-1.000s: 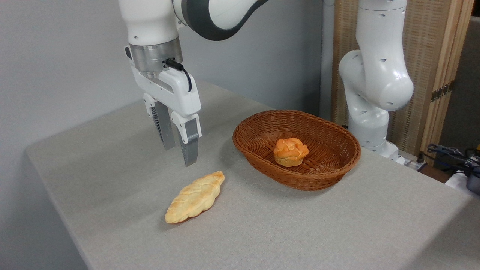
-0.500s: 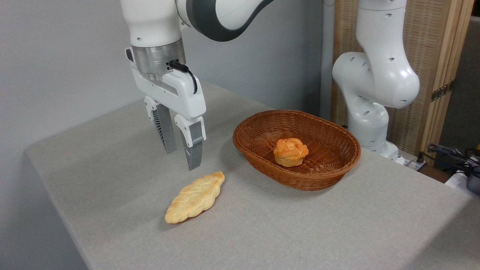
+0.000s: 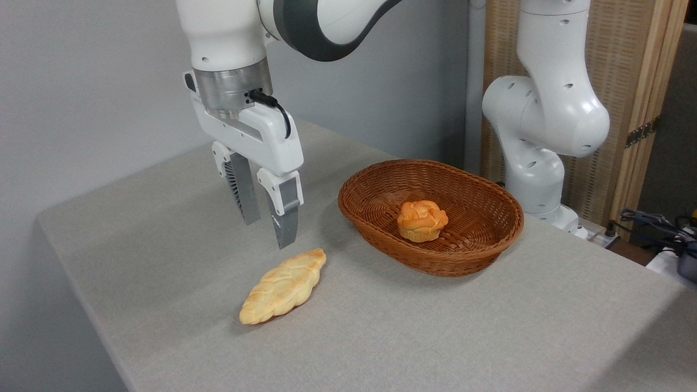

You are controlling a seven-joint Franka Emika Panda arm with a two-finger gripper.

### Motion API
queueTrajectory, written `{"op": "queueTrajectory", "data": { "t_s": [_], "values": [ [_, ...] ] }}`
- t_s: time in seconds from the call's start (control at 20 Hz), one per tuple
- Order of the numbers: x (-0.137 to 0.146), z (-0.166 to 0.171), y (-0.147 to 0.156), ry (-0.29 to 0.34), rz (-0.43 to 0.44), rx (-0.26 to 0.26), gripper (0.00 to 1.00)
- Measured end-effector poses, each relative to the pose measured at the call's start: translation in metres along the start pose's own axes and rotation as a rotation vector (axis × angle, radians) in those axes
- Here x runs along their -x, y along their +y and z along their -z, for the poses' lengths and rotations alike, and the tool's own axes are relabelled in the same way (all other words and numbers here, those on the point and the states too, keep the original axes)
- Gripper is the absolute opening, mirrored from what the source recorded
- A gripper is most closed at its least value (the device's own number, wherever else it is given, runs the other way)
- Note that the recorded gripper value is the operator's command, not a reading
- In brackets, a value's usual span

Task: Put bread into the basket
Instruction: 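Lower the open gripper onto the golden elongated bread roll, then close the gripper on the middle of the bread roll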

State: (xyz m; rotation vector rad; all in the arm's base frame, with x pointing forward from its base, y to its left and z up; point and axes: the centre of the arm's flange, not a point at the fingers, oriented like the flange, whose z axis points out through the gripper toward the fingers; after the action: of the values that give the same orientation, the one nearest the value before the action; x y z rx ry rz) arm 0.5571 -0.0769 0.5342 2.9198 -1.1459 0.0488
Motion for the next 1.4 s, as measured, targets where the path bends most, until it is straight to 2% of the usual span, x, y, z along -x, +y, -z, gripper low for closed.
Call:
{"op": "queueTrajectory", "data": {
  "t_s": [0.25, 0.35, 0.8, 1.4],
  "values": [
    [0.001, -0.011, 0.002, -0.030, -0.001, 0.022, 1.00],
    [-0.001, -0.026, 0.001, -0.052, -0.001, 0.041, 1.00],
    [-0.013, -0.085, -0.006, -0.084, 0.039, 0.165, 1.00],
    [-0.017, -0.124, -0.021, -0.099, 0.062, 0.175, 1.00]
  ]
}}
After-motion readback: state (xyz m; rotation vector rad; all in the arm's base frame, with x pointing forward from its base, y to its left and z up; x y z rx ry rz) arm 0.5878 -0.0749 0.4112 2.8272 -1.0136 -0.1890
